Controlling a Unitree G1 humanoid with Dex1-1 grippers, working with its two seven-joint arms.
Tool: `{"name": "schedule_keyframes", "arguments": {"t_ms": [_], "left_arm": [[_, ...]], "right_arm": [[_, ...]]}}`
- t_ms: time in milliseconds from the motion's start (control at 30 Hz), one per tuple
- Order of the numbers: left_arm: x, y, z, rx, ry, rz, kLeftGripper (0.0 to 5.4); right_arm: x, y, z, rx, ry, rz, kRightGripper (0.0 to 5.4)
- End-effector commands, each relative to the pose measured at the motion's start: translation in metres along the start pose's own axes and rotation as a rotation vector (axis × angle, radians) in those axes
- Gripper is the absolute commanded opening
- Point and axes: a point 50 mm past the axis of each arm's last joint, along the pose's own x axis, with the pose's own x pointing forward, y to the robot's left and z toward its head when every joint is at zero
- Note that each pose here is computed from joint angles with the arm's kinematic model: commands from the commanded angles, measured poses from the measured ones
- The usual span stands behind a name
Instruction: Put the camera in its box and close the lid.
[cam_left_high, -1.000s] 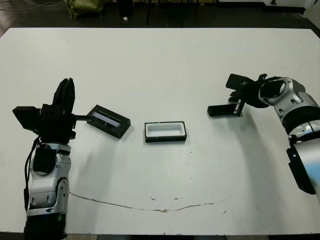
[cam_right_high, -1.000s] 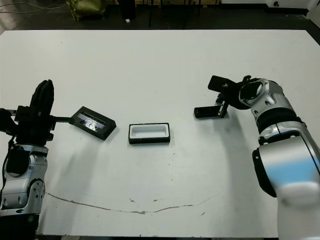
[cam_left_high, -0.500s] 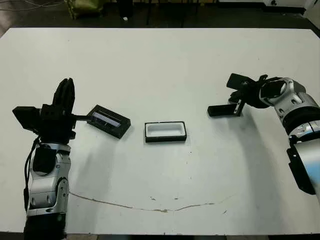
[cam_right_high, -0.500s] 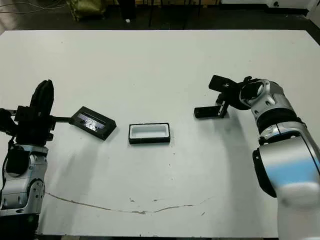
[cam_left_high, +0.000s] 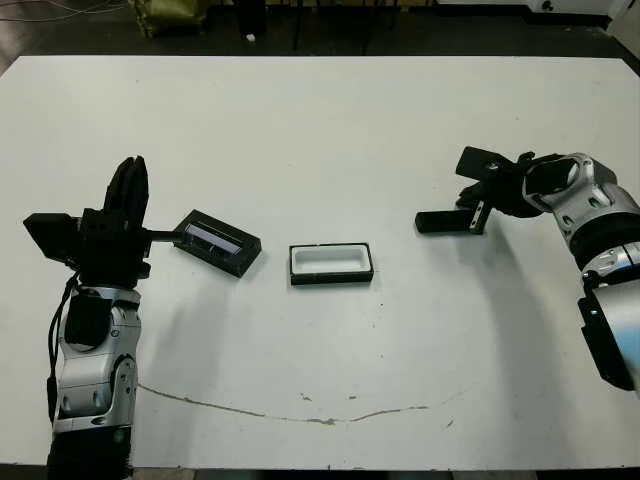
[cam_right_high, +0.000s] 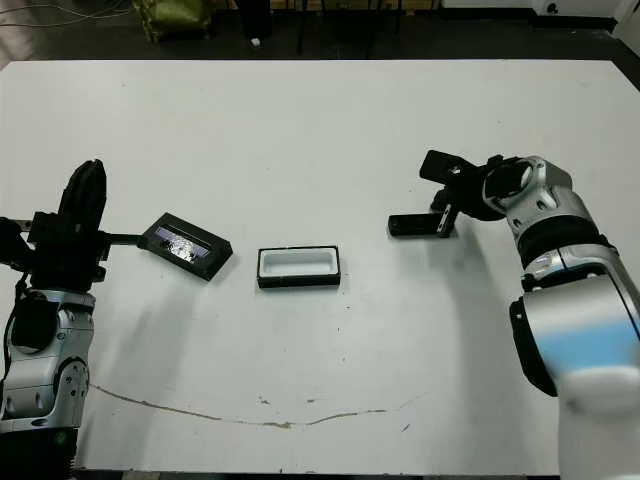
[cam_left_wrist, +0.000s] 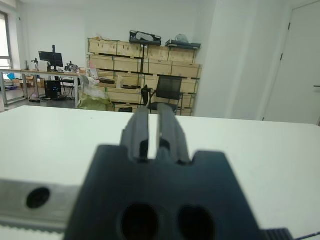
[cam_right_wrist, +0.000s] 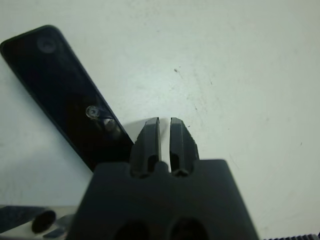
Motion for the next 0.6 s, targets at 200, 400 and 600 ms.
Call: {"name": "schedule_keyframes", "arguments": {"t_ms": [200, 400, 600], "left_arm": [[-0.005, 0.005, -0.006, 0.008, 0.035, 0.005, 0.03], [-0.006, 0.006, -0.006, 0.005, 0.038, 0.006, 0.03], [-0.006, 0.006, -0.006, -0.001, 0.038, 0.007, 0.03]], "right_arm": [[0.000, 0.011, -0.018, 0.044, 0.022, 0.076, 0.00], [-0.005, 0.010, -0.019, 0.053, 0.008, 0.107, 0.00], [-0.009, 0.010, -0.023, -0.003, -0.007, 0.106, 0.00]]}}
